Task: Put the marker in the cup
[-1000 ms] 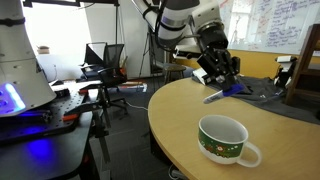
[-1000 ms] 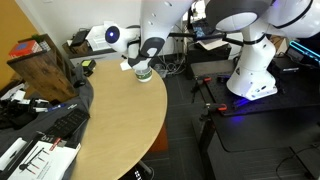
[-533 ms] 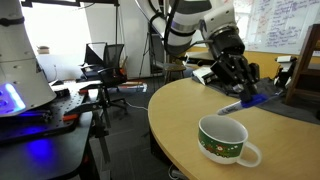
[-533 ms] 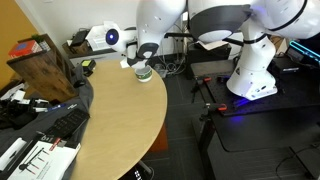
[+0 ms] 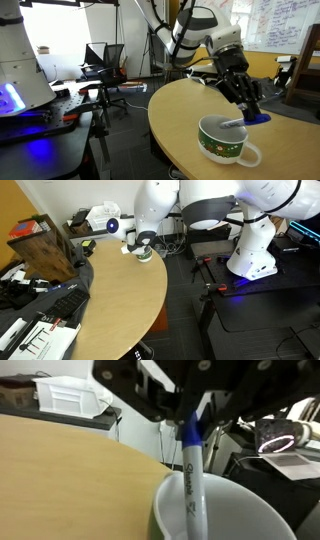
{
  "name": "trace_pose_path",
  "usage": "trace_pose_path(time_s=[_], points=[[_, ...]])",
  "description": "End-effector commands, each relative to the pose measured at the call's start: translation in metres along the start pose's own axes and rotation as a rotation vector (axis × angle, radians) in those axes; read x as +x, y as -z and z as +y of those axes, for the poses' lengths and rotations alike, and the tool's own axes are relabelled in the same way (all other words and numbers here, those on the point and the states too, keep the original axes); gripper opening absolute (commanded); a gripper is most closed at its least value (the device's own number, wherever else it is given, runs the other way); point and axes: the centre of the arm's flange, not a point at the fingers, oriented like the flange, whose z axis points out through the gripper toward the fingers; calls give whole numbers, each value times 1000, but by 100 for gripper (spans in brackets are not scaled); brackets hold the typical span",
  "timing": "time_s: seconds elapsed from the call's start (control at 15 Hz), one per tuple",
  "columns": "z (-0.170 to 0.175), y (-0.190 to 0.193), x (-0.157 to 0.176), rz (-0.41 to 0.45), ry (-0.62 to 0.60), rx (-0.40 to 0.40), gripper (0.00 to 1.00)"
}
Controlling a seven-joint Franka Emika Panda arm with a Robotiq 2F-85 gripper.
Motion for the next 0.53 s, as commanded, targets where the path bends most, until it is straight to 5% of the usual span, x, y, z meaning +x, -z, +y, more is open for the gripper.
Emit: trace_pose_path(time_s=[0.0, 0.07, 0.2, 0.27, 0.33, 0.4, 0.47], points=[[-5, -7, -7, -21, -8, -49, 5], [-2, -9, -9, -34, -9, -55, 27], [4, -9, -10, -51, -8, -60, 46], [7, -10, -10, -51, -12, -57, 48], [9, -9, -10, -55, -15, -59, 37], [10, -9, -9, -63, -13, -56, 37], [12, -8, -9, -72, -12, -53, 71]])
